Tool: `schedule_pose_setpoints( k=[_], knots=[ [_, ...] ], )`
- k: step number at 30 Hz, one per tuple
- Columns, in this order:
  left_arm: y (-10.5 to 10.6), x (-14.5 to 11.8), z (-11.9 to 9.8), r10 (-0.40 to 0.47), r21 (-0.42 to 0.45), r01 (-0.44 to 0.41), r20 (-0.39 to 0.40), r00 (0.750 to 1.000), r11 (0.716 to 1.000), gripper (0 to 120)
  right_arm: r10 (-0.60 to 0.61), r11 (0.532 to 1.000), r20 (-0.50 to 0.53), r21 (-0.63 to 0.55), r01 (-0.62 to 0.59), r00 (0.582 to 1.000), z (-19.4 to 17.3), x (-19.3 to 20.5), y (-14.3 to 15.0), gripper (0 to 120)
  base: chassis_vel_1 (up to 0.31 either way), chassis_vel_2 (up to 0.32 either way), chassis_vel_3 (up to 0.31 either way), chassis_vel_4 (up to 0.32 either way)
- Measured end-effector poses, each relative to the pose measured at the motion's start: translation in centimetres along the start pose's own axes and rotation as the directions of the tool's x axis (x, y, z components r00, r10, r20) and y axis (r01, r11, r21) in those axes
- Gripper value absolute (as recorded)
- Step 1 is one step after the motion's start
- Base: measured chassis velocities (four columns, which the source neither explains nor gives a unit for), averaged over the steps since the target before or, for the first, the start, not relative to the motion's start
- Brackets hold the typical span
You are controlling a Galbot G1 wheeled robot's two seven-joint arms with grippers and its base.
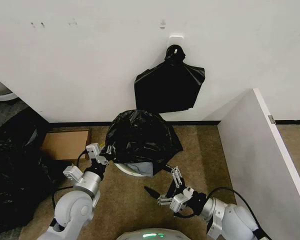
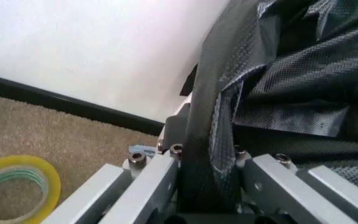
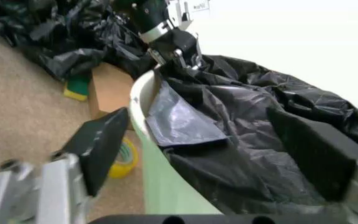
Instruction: Place the garbage bag over the trash bin.
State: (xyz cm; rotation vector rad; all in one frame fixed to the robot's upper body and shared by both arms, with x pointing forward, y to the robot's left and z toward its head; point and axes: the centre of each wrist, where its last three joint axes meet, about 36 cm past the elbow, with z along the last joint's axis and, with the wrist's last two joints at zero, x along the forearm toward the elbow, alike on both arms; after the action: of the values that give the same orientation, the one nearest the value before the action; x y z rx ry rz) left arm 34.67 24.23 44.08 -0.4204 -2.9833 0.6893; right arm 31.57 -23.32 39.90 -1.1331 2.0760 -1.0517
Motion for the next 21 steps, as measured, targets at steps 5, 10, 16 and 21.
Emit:
schedule_pose_setpoints(
  k=[5, 10, 16, 21],
  knots=[
    [-0.14, 0.06, -0.02, 0.001, 0.002, -0.001, -0.005, 1.000, 1.000, 0, 0.004, 1.000, 0.010, 0.012, -0.004, 1.000, 0.06, -0.03, 0.16, 63, 0.000, 0.000, 0.000, 0.000],
    [-0.15, 0.09, 0.02, 0.000, 0.003, 0.000, -0.008, 1.000, 1.000, 0, 0.016, 1.000, 0.024, -0.008, -0.016, 1.000, -0.11, -0.03, 0.51, 41, 0.000, 0.000, 0.000, 0.000],
    [-0.24, 0.15, 0.02, 0.001, 0.005, -0.001, -0.011, 1.000, 1.000, 0, 0.019, 1.000, 0.025, -0.009, -0.019, 0.999, 0.19, 0.21, 0.51, 21, 0.000, 0.000, 0.000, 0.000],
    [-0.32, 0.18, -0.09, 0.004, 0.005, -0.004, -0.012, 1.000, 1.000, 0, 0.021, 1.000, 0.030, -0.008, -0.021, 0.999, 0.29, 0.48, 0.45, 5, 0.000, 0.000, 0.000, 0.000]
  ],
)
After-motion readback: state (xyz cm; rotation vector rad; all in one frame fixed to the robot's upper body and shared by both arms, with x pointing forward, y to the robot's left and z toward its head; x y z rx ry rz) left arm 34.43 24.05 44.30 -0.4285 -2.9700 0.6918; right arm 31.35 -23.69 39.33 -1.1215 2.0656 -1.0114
